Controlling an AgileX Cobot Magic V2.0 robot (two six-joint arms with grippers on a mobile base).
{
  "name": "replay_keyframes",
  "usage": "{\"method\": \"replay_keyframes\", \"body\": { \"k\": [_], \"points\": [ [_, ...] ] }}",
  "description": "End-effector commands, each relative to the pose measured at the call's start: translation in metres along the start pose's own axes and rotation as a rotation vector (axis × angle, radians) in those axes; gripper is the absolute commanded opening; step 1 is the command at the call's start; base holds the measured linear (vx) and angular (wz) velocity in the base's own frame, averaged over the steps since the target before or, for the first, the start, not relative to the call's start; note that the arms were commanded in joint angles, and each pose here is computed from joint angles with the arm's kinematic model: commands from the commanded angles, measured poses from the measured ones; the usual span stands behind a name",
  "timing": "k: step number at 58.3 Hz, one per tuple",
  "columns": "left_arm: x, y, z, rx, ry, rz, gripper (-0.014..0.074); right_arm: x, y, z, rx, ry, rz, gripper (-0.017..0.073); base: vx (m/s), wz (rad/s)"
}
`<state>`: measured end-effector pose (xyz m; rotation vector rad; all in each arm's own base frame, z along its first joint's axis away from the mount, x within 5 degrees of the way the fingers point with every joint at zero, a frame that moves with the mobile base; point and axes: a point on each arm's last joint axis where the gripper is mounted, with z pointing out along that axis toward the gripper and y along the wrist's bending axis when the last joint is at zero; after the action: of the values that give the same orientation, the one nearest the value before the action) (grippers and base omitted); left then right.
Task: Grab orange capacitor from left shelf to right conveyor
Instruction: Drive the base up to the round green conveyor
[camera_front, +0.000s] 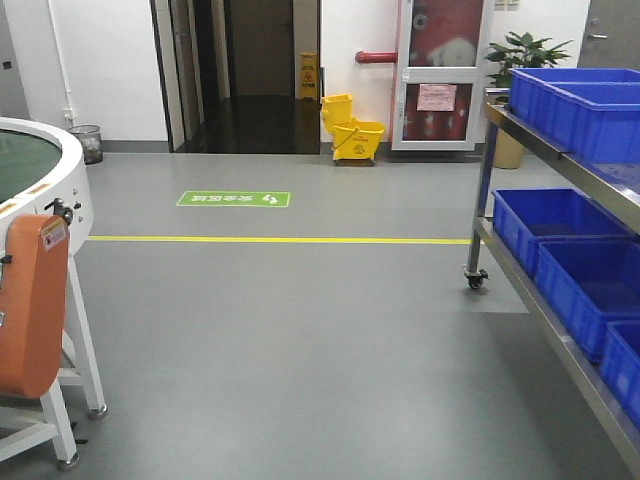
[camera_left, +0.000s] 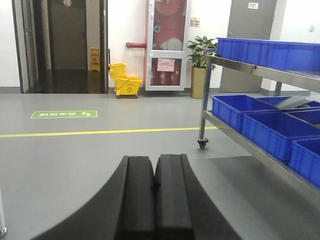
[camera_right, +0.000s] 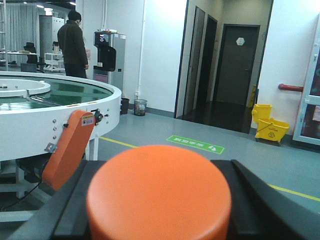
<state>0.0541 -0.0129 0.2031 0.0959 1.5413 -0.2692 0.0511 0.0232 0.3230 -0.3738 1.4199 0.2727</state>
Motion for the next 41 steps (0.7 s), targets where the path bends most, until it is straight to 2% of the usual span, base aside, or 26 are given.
{"method": "replay_keyframes", "body": {
  "k": [1, 22, 41],
  "points": [
    [-0.0177, -0.002, -0.0023, 0.017, -0.116, -0.01, -0.0006, -0.0178, -0.0018, -0.001, 0.014, -0.112, -0.009, -0.0008, 0.34, 0.1],
    [-0.0177, -0.002, -0.0022, 0.017, -0.115, -0.01, -0.0006, -0.0178, -0.0018, -0.0009, 0.014, -0.112, -0.009, -0.0008, 0.38, 0.14],
    [-0.0177, -0.002, -0.0022, 0.017, -0.115, -0.01, -0.0006, -0.0175, -0.0018, -0.0004, 0.014, -0.109, -0.009, -0.0008, 0.43, 0.4]
  ]
}}
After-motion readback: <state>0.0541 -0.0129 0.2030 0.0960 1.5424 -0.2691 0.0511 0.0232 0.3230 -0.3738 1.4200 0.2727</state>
